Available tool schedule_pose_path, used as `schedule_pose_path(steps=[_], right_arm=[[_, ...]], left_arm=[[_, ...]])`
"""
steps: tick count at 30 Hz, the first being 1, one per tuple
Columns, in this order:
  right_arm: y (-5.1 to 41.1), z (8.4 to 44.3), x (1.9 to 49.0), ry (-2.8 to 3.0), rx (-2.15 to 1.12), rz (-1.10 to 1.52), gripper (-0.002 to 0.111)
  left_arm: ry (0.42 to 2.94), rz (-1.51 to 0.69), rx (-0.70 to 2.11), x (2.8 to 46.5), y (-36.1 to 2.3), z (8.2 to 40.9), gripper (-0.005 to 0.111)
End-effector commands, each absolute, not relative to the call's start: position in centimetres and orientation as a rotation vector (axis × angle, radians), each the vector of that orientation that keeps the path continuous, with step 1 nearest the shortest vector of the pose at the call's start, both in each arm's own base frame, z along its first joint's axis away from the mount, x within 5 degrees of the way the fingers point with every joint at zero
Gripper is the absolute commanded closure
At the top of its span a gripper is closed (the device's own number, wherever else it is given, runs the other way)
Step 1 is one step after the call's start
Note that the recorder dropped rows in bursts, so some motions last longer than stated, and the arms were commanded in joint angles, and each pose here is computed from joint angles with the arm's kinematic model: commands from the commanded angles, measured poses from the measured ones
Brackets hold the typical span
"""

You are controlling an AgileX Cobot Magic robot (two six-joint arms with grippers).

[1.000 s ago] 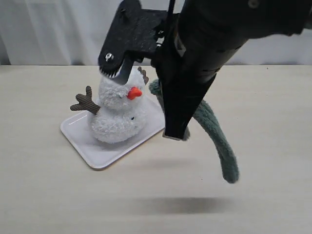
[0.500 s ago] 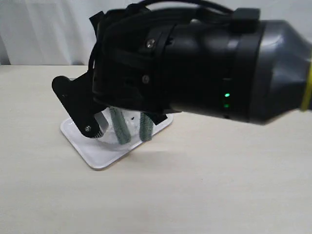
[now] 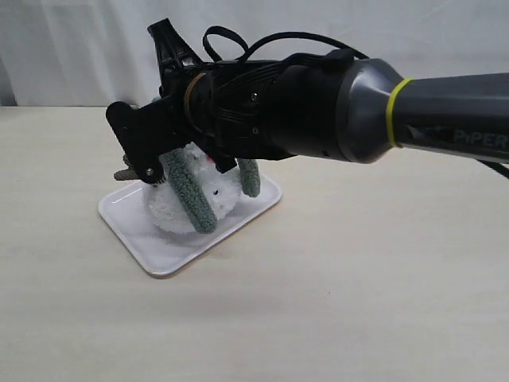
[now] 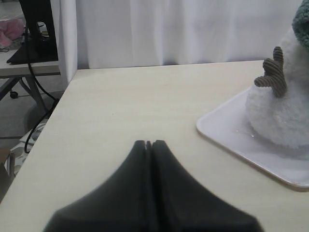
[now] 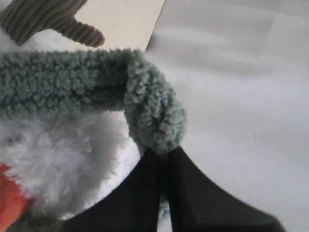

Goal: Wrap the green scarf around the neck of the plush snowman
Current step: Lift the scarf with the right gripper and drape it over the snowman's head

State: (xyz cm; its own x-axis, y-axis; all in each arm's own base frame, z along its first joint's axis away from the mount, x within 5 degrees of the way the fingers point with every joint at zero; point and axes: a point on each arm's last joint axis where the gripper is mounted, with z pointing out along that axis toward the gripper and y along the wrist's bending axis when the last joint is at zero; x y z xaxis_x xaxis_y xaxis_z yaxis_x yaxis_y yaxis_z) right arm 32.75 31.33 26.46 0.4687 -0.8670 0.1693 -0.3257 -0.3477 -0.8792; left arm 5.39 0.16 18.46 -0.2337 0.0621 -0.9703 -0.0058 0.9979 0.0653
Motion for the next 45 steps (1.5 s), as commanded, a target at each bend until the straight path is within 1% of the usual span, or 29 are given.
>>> schedule_pose_path(steps=[1,5,8,12,17,19,22,24,25,29,32,33,35,37,40,45], right_arm=[[31.2,26.3,33.2,1.042,-1.857,-0.8,0.104],[30.5,26.3,33.7,1.062,-1.862,-0.862,0.104],[30.2,26.3,34.0,1.093,-1.844,-0.861,0.104],[29.6,26.0,35.0,1.167,-1.75,-0.727,0.104],[31.0,25.8,34.6,1.05,-1.76,-0.581,0.104],[30.8,25.8,34.7,1.075,-1.76,-0.61,0.104],[29.5,25.6,35.2,1.19,-1.755,-0.745,0.104],[29.4,25.6,35.3,1.195,-1.753,-0.748,0.1],[29.5,25.6,35.2,1.19,-1.753,-0.742,0.097],[30.2,25.6,34.9,1.169,-1.74,-0.668,0.069],[30.3,25.6,34.8,1.224,-1.693,-0.592,0.053],[30.3,25.5,34.8,1.258,-1.669,-0.568,0.05],[30.2,25.4,34.8,1.339,-1.619,-0.531,0.046],[29.9,25.2,34.8,1.409,-1.58,-0.51,0.044],[29.8,25.1,34.4,1.487,-1.556,-0.513,0.045],[30.2,25.8,33.2,1.523,-1.544,-0.53,0.045]], left_arm=[[1.791,0.058,0.044,5.4,0.1,18.5,0.107],[1.791,0.058,0.044,5.4,0.1,18.5,0.107],[1.791,0.058,0.044,5.4,0.1,18.5,0.107],[1.791,0.058,0.044,5.4,0.1,18.5,0.107],[1.791,0.058,0.044,5.4,0.1,18.5,0.107],[1.791,0.058,0.044,5.4,0.1,18.5,0.107],[1.791,0.058,0.044,5.4,0.1,18.5,0.107],[1.791,0.058,0.044,5.4,0.1,18.5,0.107],[1.791,0.058,0.044,5.4,0.1,18.5,0.107],[1.791,0.058,0.044,5.4,0.1,18.5,0.107],[1.791,0.058,0.044,5.4,0.1,18.5,0.107],[1.791,0.058,0.044,5.4,0.1,18.5,0.107],[1.791,0.058,0.044,5.4,0.1,18.5,0.107],[1.791,0.058,0.044,5.4,0.1,18.5,0.107],[1.791,0.058,0.044,5.4,0.1,18.5,0.107],[1.791,0.058,0.044,5.4,0.1,18.5,0.107]])
